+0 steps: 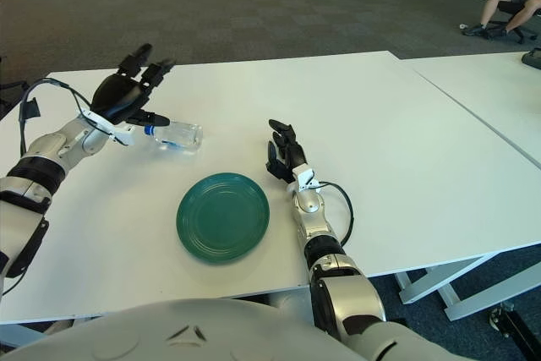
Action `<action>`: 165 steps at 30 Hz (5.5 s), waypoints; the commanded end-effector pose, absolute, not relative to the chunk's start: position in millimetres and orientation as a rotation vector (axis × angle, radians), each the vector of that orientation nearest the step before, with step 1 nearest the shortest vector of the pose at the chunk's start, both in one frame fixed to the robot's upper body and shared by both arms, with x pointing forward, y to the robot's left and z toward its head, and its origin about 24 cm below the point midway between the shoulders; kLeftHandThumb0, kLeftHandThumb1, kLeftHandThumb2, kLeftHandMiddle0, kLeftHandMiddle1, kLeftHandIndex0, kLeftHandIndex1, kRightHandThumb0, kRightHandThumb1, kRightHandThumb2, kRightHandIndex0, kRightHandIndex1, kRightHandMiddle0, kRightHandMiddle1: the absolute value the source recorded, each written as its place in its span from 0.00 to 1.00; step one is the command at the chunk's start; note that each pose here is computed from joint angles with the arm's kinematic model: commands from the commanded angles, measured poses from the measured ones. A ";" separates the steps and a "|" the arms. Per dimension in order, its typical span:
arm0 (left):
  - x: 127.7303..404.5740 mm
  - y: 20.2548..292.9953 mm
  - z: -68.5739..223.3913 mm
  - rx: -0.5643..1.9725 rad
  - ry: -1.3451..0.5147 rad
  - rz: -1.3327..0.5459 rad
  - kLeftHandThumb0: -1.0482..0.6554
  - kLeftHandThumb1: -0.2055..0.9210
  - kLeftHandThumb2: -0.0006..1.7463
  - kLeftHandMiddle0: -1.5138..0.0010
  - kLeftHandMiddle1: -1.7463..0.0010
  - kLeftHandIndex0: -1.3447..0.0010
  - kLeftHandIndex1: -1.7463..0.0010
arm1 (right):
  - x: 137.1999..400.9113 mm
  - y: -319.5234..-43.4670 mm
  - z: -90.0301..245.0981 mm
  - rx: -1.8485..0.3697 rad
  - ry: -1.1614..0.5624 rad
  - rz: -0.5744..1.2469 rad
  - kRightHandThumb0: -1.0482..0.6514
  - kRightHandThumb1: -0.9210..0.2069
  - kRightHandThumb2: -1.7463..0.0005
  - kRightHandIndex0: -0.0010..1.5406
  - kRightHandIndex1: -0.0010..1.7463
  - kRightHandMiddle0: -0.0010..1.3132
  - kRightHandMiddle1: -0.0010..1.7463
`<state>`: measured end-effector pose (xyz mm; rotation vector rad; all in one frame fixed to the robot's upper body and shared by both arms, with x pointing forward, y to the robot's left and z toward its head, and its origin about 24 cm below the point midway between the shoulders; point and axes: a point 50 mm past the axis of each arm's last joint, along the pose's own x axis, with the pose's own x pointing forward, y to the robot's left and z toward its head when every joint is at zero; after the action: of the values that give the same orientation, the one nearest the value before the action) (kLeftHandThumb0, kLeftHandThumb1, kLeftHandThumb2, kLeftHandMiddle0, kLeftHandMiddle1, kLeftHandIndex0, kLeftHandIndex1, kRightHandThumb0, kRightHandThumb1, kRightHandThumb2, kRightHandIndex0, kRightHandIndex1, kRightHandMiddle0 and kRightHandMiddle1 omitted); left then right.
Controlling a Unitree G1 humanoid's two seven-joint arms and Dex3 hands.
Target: Put the bottle into the plate.
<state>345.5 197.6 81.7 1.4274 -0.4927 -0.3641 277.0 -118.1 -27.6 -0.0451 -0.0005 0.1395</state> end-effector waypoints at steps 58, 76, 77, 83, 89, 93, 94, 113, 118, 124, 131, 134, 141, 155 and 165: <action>375.7 175.1 70.7 1.693 -0.034 -0.765 0.03 0.95 0.03 1.00 1.00 1.00 1.00 | 265.2 -125.0 -49.0 -0.031 0.128 0.090 0.21 0.00 0.52 0.17 0.01 0.00 0.43; 367.5 177.9 34.7 1.487 0.153 -0.580 0.06 0.90 0.01 1.00 1.00 0.97 0.99 | 264.6 -123.2 -49.1 -0.051 0.138 0.070 0.20 0.00 0.52 0.17 0.01 0.00 0.41; 367.3 178.1 34.2 1.476 0.160 -0.576 0.06 0.90 0.01 1.00 1.00 0.97 0.98 | 264.4 -122.5 -49.0 -0.051 0.140 0.069 0.20 0.00 0.52 0.17 0.00 0.00 0.41; 366.6 178.5 32.0 1.439 0.201 -0.583 0.04 0.91 0.01 1.00 1.00 0.97 0.97 | 264.2 -121.1 -50.2 -0.042 0.162 0.053 0.21 0.00 0.52 0.17 0.00 0.00 0.41; 366.2 177.3 30.4 1.425 0.235 -0.607 0.02 0.93 0.02 1.00 1.00 0.99 0.93 | 263.8 -123.2 -50.3 -0.048 0.153 0.054 0.21 0.00 0.51 0.17 0.00 0.00 0.40; 365.9 176.4 29.3 1.421 0.247 -0.613 0.02 0.94 0.02 1.00 1.00 1.00 0.89 | 263.6 -124.7 -52.2 -0.062 0.174 0.038 0.21 0.00 0.51 0.16 0.00 0.00 0.40; 365.8 176.3 29.0 1.423 0.247 -0.612 0.01 0.94 0.02 1.00 1.00 1.00 0.88 | 263.4 -124.5 -51.8 -0.059 0.168 0.041 0.21 0.00 0.51 0.16 0.00 0.00 0.40; 364.7 174.4 27.2 1.462 0.207 -0.600 0.02 0.95 0.02 0.97 0.99 1.00 0.81 | 261.9 -124.2 -50.1 -0.036 0.131 0.074 0.21 0.00 0.50 0.16 0.00 0.00 0.41; 364.2 174.2 26.6 1.481 0.197 -0.605 0.02 0.95 0.02 0.96 0.99 1.00 0.78 | 261.7 -124.7 -50.2 -0.041 0.126 0.076 0.20 0.00 0.50 0.16 0.00 0.00 0.42; 363.7 170.0 25.7 1.544 0.159 -0.629 0.02 0.97 0.02 0.93 0.98 1.00 0.73 | 261.9 -125.8 -52.2 -0.038 0.149 0.066 0.21 0.00 0.50 0.16 0.00 0.00 0.42; 361.2 161.6 22.7 1.632 0.072 -0.664 0.05 0.99 0.02 0.88 0.97 1.00 0.63 | 261.4 -127.1 -52.4 -0.035 0.173 0.040 0.21 0.00 0.51 0.17 0.00 0.00 0.41; 360.2 159.9 21.1 1.643 0.064 -0.676 0.06 0.99 0.02 0.86 0.97 1.00 0.59 | 261.5 -124.9 -52.4 -0.029 0.178 0.035 0.21 0.00 0.52 0.17 0.01 0.00 0.40; 356.2 157.8 15.3 1.676 0.048 -0.708 0.07 1.00 0.04 0.83 0.96 1.00 0.54 | 261.2 -123.7 -50.6 -0.038 0.154 0.052 0.20 0.00 0.52 0.17 0.00 0.00 0.40; 348.0 156.5 2.9 1.658 0.064 -0.722 0.07 1.00 0.06 0.78 0.95 1.00 0.45 | 260.4 -121.2 -49.1 -0.034 0.140 0.049 0.20 0.00 0.52 0.17 0.00 0.00 0.38; 344.2 154.6 -1.8 1.678 0.054 -0.759 0.13 0.97 0.05 0.74 0.94 1.00 0.43 | 257.5 -124.4 -53.8 -0.039 0.159 0.047 0.19 0.00 0.51 0.16 0.00 0.00 0.38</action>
<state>353.0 151.9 10.4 1.6608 0.0264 -0.7068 275.1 -119.2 -28.8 -0.0354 0.0206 0.0727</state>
